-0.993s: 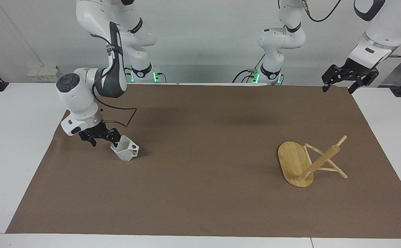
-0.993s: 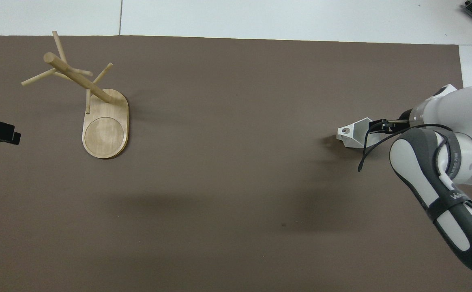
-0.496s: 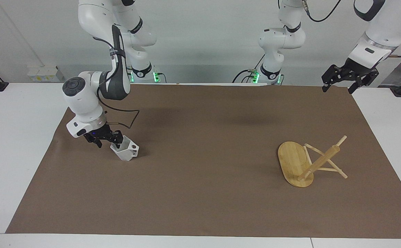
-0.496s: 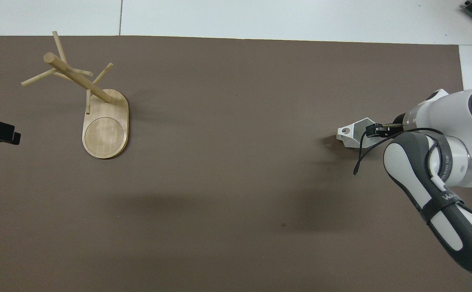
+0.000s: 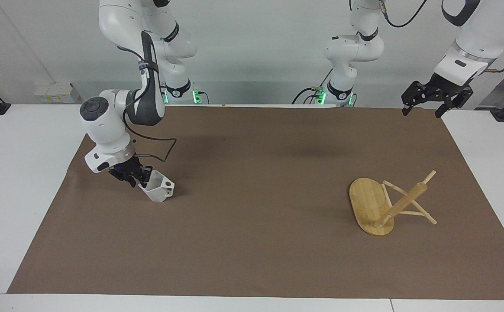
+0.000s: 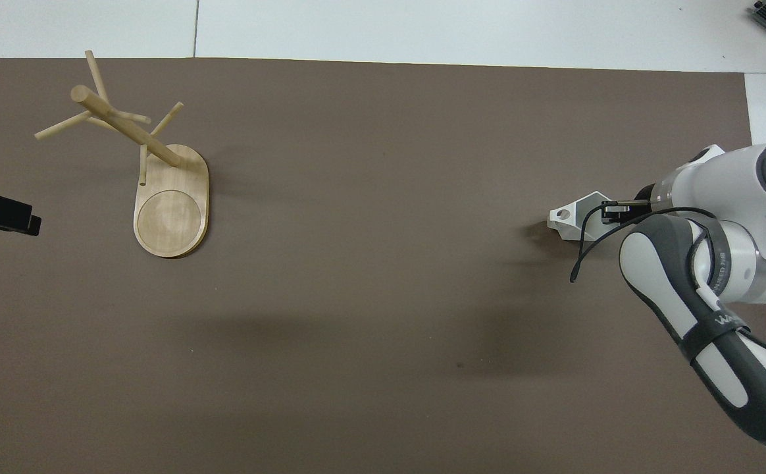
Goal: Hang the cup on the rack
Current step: 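Lift the white cup with the right gripper and turn it upright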
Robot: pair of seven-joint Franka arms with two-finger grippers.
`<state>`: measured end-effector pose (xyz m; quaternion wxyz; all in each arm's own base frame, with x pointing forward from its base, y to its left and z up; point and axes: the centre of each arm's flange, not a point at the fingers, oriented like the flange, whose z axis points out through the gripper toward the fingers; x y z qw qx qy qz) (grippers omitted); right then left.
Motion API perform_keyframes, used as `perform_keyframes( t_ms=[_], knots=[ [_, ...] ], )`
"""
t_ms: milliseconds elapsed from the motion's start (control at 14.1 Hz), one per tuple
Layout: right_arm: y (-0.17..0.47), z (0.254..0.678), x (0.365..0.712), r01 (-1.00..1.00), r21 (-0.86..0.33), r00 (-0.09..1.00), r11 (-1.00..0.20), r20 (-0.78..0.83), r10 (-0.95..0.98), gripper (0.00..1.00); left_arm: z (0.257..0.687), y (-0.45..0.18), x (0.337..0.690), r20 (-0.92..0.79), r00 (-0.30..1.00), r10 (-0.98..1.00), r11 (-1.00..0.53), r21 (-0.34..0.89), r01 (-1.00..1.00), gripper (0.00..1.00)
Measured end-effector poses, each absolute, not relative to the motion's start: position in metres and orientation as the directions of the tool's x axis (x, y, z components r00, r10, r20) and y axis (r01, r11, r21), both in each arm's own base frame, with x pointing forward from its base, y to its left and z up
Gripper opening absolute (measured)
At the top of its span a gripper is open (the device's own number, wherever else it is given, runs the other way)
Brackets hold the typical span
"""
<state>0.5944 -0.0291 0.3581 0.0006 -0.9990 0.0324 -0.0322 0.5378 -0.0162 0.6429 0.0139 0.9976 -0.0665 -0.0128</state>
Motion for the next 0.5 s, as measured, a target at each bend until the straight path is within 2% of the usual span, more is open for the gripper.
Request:
perform_keyframes(
  t_ms=[71,142,213,496],
  knots=[
    [-0.0291,0.3583,0.5945,-0.065,-0.003,0.996,-0.998,0.065,-0.065,0.29,0.6430,-0.0161,0.5378,-0.023,0.991,-0.133,-0.991,0.029,-0.132,1.00],
    [-0.0291,0.3585,0.5946,-0.065,-0.003,0.996,-0.998,0.065,-0.065,0.23,0.6432,-0.0160,0.5379,-0.022,0.991,-0.133,-0.991,0.029,-0.132,1.00],
    [-0.0291,0.3589,0.5948,-0.065,-0.003,0.996,-0.998,0.066,-0.065,0.10,0.6436,-0.0157,0.5381,-0.020,0.991,-0.132,-0.991,0.029,-0.132,1.00],
    [-0.0285,0.3623,0.5956,-0.066,-0.006,0.995,-0.998,0.072,-0.066,0.04,0.6528,-0.0147,0.5386,0.004,0.991,-0.130,-0.991,0.026,-0.130,1.00]
  ],
)
